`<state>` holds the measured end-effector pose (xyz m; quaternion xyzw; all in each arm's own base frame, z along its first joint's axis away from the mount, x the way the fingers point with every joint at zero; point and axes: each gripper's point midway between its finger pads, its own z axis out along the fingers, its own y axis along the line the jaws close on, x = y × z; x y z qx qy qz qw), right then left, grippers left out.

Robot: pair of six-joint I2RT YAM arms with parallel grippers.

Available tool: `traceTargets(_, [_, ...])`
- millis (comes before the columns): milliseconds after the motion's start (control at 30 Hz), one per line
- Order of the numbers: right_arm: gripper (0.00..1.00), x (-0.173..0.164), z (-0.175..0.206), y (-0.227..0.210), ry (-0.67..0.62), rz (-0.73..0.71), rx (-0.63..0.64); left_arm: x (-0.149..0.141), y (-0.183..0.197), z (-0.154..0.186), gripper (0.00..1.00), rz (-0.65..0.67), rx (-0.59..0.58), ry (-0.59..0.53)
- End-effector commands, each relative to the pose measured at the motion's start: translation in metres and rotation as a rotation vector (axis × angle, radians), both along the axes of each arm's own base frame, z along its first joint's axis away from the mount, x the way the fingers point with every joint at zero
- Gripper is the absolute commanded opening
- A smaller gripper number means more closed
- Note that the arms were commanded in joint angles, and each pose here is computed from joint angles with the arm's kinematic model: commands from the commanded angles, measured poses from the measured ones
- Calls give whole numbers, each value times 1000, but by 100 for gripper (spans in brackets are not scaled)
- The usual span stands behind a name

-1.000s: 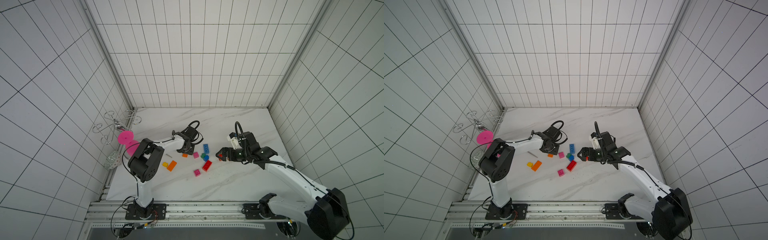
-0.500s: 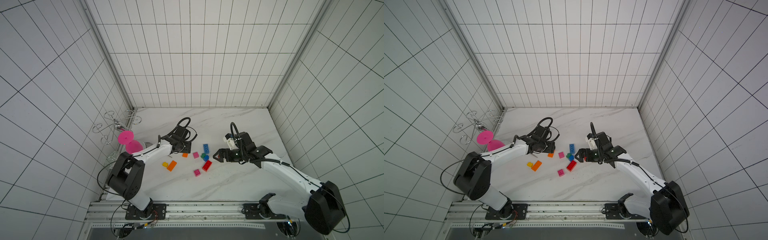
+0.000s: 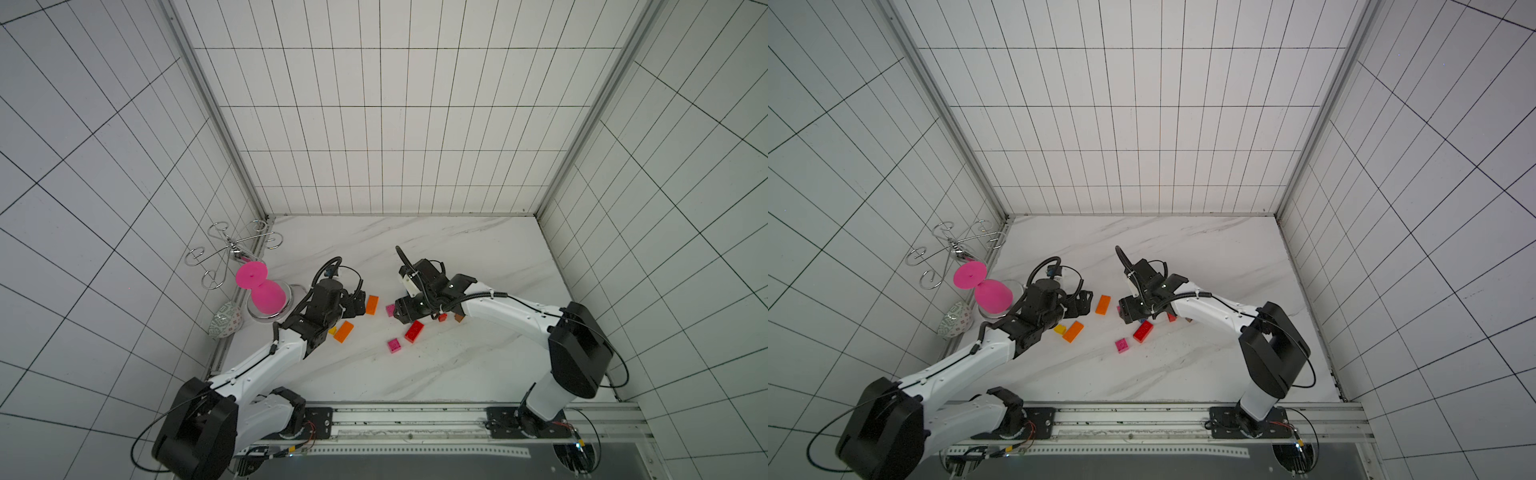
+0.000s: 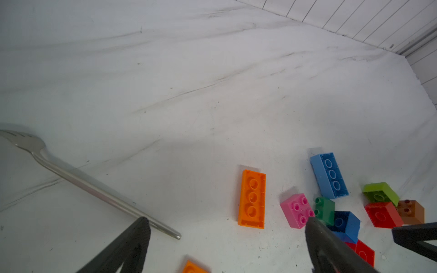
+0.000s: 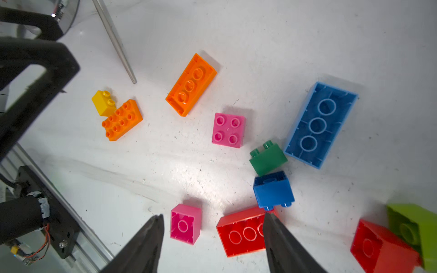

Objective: Assemble the letter p with lego
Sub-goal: Assemble the lego brick with the lego brick.

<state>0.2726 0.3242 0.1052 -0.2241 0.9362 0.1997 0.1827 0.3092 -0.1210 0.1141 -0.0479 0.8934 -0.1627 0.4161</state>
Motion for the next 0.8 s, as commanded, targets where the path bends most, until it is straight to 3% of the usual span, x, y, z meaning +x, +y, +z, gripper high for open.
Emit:
traceTargets(0, [65,14,-10,2,-42,3,-132,6,9,11,97,46,-111,-98])
traceTargets(133, [64,18,-27,13,-40,33,-202,1,-6,18,98,-36,-199,-161])
traceTargets(567, [64,35,-68,28,-8,39,-333,-9,13,42,97,38,-208,-254])
traceTargets(767, [57,43,-73,37,-3,36,-339,-12,14,49,98,35,-227,-289])
